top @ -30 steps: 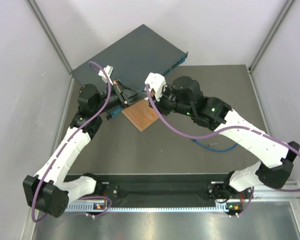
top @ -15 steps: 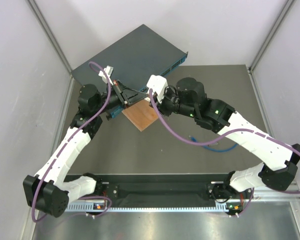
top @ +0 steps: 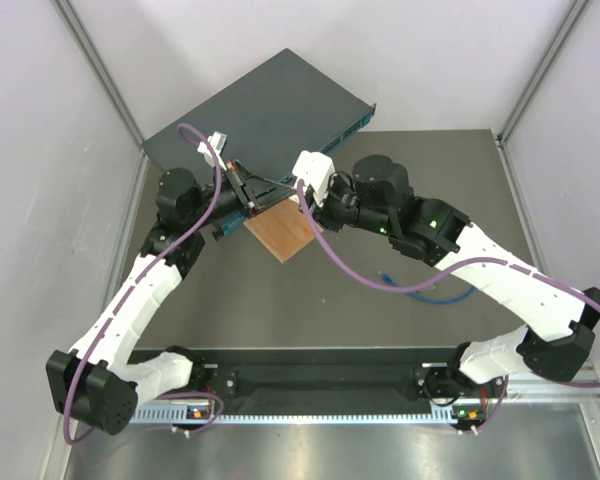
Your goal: Insert the plug into the switch port
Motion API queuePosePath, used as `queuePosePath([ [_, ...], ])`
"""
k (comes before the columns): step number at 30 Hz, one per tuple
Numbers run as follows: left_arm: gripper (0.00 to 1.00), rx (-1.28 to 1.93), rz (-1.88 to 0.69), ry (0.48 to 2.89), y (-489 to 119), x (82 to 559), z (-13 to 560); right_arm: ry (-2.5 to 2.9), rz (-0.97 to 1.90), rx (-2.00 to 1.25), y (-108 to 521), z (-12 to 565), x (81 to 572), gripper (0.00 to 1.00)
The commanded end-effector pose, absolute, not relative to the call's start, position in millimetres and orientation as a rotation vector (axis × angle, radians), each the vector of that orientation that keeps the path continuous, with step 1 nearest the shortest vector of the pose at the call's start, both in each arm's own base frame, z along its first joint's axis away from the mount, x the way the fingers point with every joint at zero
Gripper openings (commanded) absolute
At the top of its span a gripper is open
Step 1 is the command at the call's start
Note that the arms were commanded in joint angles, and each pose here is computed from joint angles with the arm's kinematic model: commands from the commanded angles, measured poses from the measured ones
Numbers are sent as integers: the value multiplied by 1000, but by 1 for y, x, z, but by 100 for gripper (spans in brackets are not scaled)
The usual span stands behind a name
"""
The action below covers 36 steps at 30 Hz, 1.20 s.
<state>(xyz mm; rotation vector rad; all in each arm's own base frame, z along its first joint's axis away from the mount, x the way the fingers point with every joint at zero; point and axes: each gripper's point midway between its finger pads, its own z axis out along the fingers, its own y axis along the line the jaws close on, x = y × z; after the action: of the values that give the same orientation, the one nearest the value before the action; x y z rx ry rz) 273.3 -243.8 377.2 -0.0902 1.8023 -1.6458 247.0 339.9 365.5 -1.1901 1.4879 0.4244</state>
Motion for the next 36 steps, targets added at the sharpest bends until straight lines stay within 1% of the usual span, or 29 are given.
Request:
queuePosePath([
  [1,0,-49,-1668,1752,-244,268,389,1438,434,-1179,350,375,247,36],
  [5,0,-44,-1674,1747,-244,267,390,1443,430,-1190,351,371,248,38],
  [8,0,-42,-1676,1750,-245,267,390,1448,422,-1198,352,368,251,35],
  [9,0,-36,-1677,1747,-244,266,391,1448,424,-1195,352,368,251,28],
  [11,0,-39,-1675,1751,-245,267,390,1445,429,-1187,351,371,252,19],
  [12,0,-35,-1671,1750,-244,266,390,1443,433,-1183,351,372,252,8],
  [13,0,-45,-1667,1753,-244,268,389,1444,431,-1184,351,371,253,0],
  [14,1,-60,-1656,1760,-243,269,387,1440,433,-1182,350,373,252,0],
  [17,35,-61,-1593,1730,-236,279,391,1451,450,-1158,348,376,251,0],
  [18,41,-37,-1543,1728,-233,282,391,1462,451,-1155,346,375,251,0],
  [19,58,-23,-1502,1690,-227,286,408,1483,460,-1145,347,372,251,0],
  [20,65,-46,-1433,1671,-218,295,414,1505,463,-1140,347,367,251,0],
  [22,73,6,-1284,1614,-205,302,436,1568,478,-1121,348,357,251,0],
  [25,75,-19,-1027,1576,-178,319,448,1695,424,-1070,351,335,267,0],
  [27,75,-42,-857,1557,-158,331,450,1745,415,-1038,353,334,271,0],
  [30,75,-76,-699,1598,-138,342,433,1789,406,-983,357,332,279,0],
  [36,74,-57,-561,1656,-126,352,403,1852,392,-913,362,325,289,0],
])
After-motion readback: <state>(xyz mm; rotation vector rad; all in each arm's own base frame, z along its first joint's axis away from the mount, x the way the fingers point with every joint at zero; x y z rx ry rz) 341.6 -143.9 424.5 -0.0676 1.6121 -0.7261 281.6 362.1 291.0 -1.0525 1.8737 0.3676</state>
